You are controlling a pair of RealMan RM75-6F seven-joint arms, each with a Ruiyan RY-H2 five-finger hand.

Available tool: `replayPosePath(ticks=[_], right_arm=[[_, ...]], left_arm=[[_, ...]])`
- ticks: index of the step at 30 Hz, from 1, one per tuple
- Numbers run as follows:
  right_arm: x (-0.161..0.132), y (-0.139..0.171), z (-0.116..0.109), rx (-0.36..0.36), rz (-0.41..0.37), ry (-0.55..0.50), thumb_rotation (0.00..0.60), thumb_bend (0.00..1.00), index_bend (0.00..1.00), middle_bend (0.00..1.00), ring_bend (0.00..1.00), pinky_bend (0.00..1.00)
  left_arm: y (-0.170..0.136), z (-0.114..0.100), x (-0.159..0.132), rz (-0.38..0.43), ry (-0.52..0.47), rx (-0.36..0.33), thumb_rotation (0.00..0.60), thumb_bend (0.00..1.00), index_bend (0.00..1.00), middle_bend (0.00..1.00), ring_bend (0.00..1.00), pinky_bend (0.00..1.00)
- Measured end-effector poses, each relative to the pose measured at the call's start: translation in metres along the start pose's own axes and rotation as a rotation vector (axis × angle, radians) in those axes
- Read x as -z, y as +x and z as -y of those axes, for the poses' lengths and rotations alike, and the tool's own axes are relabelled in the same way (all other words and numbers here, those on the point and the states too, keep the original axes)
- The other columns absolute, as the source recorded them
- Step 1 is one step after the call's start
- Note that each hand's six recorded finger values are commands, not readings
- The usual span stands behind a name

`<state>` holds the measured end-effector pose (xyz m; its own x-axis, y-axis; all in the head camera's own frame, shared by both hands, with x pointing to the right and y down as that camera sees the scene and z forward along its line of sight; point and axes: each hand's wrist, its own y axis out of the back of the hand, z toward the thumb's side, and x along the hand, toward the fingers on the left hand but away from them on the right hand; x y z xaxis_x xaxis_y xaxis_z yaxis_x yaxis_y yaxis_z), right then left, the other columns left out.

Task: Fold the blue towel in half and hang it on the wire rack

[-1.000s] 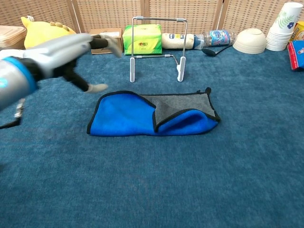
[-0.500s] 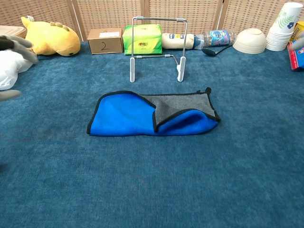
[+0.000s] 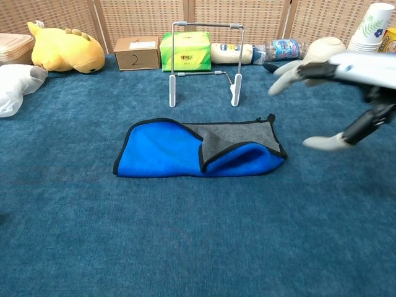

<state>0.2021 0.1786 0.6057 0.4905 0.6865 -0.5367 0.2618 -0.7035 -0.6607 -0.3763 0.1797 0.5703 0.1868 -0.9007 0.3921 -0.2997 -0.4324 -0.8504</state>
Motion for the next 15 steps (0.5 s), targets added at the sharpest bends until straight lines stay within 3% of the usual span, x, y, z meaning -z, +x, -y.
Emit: replayPosePath(ticks=[7,15], right_arm=[[-0.02,-0.027,0.025,-0.044,-0.036,0.039,0.6,0.28,0.19,0.04,0.0,0.0],[-0.028,-0.046,0.037,-0.042,-0.042,0.072,0.6,0.28,0.18,0.04,0.0,0.0]], left_arm=[[0.003,-0.002,0.0,0.0,-0.014,-0.004,0.6,0.39,0.28,0.11,0.0,0.0],[0.007,-0.005,0.0,-0.002,-0.026,-0.012,0.6,0.39,0.27,0.11,0.0,0.0]])
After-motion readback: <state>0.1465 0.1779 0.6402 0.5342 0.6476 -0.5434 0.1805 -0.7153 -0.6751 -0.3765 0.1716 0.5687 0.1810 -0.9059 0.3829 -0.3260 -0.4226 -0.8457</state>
